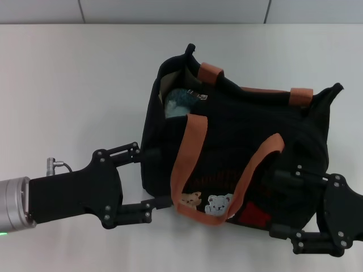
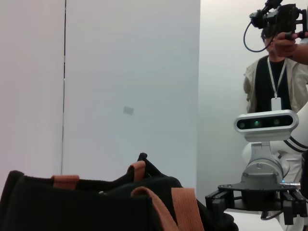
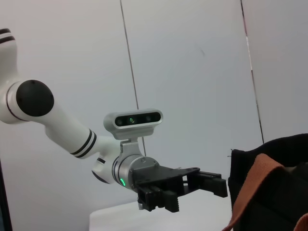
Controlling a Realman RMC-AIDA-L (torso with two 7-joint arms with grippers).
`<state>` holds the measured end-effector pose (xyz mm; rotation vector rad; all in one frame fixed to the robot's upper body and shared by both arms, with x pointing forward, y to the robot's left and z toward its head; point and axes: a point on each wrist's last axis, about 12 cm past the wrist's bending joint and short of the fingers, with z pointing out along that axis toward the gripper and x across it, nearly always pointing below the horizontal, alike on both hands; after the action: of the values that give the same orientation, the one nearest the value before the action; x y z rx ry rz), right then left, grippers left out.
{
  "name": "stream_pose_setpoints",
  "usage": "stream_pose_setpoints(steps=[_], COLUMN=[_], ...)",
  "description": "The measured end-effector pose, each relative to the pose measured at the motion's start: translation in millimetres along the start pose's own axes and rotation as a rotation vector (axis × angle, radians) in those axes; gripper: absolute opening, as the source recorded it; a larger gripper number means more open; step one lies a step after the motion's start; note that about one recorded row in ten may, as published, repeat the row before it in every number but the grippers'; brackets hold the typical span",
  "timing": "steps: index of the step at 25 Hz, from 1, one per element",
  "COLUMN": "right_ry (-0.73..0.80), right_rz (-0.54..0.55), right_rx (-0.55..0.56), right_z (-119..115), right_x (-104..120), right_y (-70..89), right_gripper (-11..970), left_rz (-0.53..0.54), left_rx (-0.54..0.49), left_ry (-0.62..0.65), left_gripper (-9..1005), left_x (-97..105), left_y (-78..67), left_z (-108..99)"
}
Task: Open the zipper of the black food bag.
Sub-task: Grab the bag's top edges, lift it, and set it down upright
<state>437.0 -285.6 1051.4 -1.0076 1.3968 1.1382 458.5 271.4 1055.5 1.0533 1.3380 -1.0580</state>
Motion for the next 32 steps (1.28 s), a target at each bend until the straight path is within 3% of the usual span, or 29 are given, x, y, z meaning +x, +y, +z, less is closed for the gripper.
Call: stream_pose_setpoints(steps=[9, 14, 15, 19, 22, 26, 32], right_ry=[-0.013, -0.070, -0.087, -0.141, -0.172, -0.228, -0.303], right_rz=[0.013, 0.018, 0.017, 0.008, -0.002, -0.036, -0.105], right_rx=[-0.015, -0.035, -0.033, -0.019, 0.022, 0.136, 0.303], right_z=[2, -5, -8, -18, -26, -47, -73], right_x=[1, -1, -2, -7, -9, -14, -21], right_y=[3.9, 14.7, 17.3, 23.0, 25.0, 27.2, 30.5], right_gripper=[827, 819, 818, 812, 808, 802, 793], left_rz=[0.004, 0.006, 0.009, 0.045, 0.044, 0.037, 0.034], left_rx=[0.018, -0.013, -0.099, -0.215, -0.230, -0.228, -0.230], left_ry=[-0.017, -0.044, -0.077, -0.092, -0.086, -0.054, -0.030], left_gripper=[750, 736, 733, 721, 713, 701, 684], left_x=[-3, -5, -4, -1, 0, 9, 14], left_y=[-0.4, -2.3, -4.5, -5.6, -3.4, 9.1, 18.2], left_z=[0, -7, -19, -33, -31, -4, 18])
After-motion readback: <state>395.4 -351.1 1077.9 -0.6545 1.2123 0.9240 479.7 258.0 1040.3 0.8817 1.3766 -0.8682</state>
